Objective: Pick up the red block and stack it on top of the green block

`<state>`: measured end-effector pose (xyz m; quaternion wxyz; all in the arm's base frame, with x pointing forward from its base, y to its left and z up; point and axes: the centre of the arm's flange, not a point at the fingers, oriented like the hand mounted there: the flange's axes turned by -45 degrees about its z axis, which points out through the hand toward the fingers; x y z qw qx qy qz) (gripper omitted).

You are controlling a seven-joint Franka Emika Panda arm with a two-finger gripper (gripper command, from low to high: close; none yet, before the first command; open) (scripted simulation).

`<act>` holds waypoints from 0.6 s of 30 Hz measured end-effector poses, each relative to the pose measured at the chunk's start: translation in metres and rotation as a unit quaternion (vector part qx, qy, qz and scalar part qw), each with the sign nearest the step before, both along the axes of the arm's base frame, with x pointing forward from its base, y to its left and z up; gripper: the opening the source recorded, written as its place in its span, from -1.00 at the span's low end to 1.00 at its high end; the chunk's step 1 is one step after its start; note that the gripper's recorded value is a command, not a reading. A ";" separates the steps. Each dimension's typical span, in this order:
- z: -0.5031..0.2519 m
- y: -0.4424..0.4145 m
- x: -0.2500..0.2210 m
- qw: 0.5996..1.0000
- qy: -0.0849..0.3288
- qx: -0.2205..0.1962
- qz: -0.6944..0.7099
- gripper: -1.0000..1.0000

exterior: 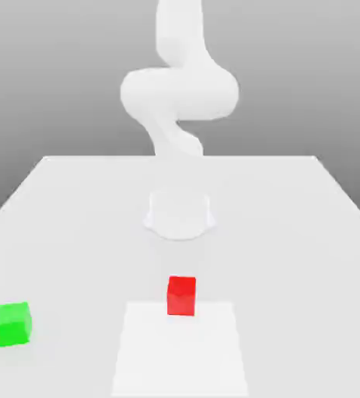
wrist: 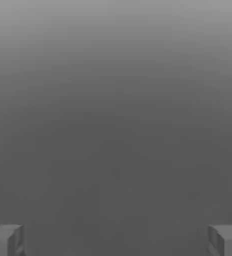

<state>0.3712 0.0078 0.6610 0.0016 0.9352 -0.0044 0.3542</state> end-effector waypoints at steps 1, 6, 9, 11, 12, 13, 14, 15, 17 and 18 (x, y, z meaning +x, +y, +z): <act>-0.025 0.003 0.010 1.000 0.018 -0.002 0.000 0.00; -0.149 0.009 0.038 0.994 0.109 -0.005 -0.005 0.00; -0.225 0.008 0.036 0.986 0.165 -0.003 -0.010 0.00; -0.275 0.006 0.027 0.979 0.203 0.000 -0.014 0.00; -0.301 0.004 0.020 0.975 0.223 0.002 -0.016 0.00; -0.326 0.003 0.011 0.970 0.244 0.004 -0.019 0.00; -0.351 0.002 0.000 0.964 0.265 0.006 -0.022 0.00; -0.377 0.000 -0.013 0.957 0.287 0.008 -0.024 0.00; -0.429 -0.002 -0.039 0.944 0.329 0.013 -0.030 0.00; -0.446 -0.003 -0.046 0.939 0.341 0.014 -0.033 0.00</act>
